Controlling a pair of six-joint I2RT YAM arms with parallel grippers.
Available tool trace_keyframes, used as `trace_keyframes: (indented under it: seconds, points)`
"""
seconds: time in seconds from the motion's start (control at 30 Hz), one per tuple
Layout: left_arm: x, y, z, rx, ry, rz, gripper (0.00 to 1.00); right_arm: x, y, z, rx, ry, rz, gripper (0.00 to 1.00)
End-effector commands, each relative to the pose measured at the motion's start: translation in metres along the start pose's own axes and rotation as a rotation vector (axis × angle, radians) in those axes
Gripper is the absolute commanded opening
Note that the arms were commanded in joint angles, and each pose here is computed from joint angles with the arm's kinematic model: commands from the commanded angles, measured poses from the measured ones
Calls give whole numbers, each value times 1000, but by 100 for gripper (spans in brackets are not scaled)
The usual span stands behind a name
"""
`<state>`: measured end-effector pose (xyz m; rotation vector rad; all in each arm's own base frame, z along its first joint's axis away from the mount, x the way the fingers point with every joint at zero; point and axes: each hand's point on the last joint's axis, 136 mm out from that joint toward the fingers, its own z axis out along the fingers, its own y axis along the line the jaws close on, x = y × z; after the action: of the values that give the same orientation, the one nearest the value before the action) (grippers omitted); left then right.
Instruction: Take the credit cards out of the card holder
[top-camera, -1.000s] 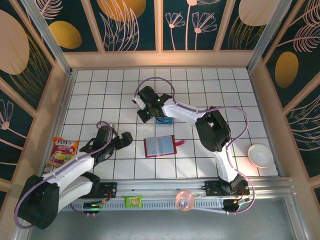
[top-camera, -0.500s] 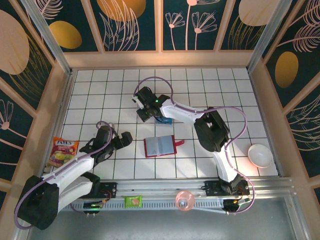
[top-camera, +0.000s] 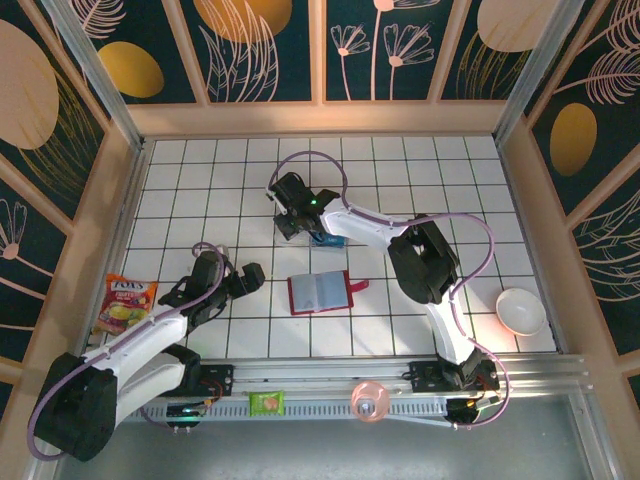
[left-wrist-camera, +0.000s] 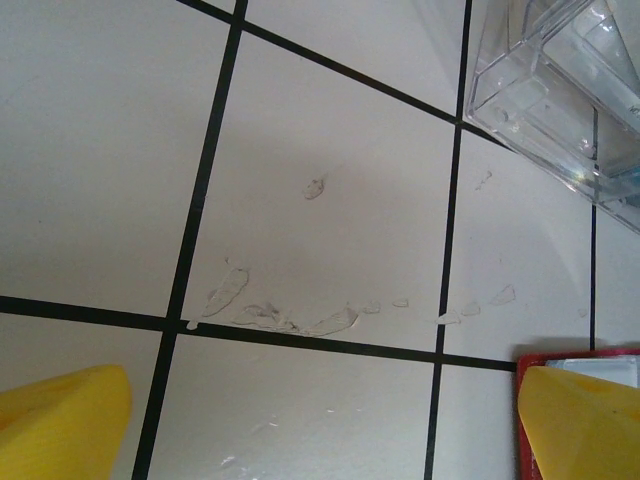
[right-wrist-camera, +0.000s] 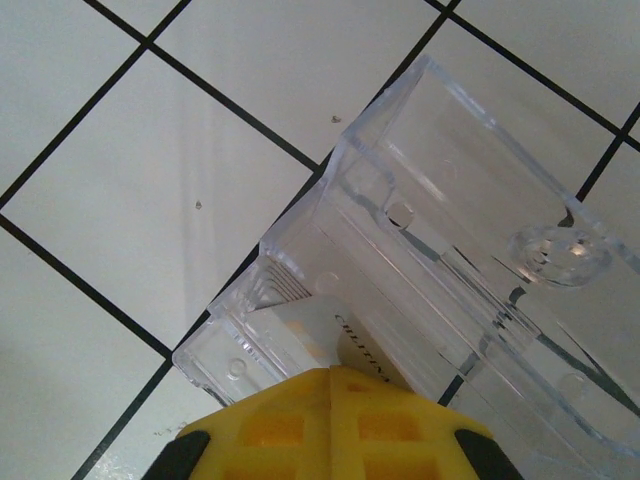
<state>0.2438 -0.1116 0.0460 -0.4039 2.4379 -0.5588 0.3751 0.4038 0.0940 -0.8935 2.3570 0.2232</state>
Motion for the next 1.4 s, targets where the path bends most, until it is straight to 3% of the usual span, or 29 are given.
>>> trace_keyframes:
  seconds: [0.0, 0.2, 0.4, 0.5, 0.77, 0.9, 1.07, 1.23, 1.37]
  points:
    - [-6, -1, -3, -1, -18, 6, 99, -18, -4, -14, 24, -63, 29, 4]
    - [-5, 0, -3, -2, -18, 6, 99, -17, 9, -15, -37, -58, 7, 5]
    - [-6, -4, -4, 15, -21, 7, 99, -22, 29, -29, -131, -95, -18, 26]
    - [-7, -5, -5, 19, -25, 9, 99, -32, 33, -46, -182, -149, 3, 31]
    - [-12, -19, -7, 80, -30, 10, 99, -36, 4, -72, -242, -185, 163, 27]
    - [-14, -27, -9, 114, -25, 8, 99, -7, 7, -82, -267, -123, 214, 35]
    - [-12, -33, -9, 151, -17, 9, 97, 55, 17, -91, -299, 7, 281, 38]
    - [-2, -41, -6, 205, 33, 3, 91, 123, 50, -95, -309, 161, 244, 39]
    - [5, -45, -3, 234, 71, -2, 85, 156, 85, -92, -338, 234, 163, 40]
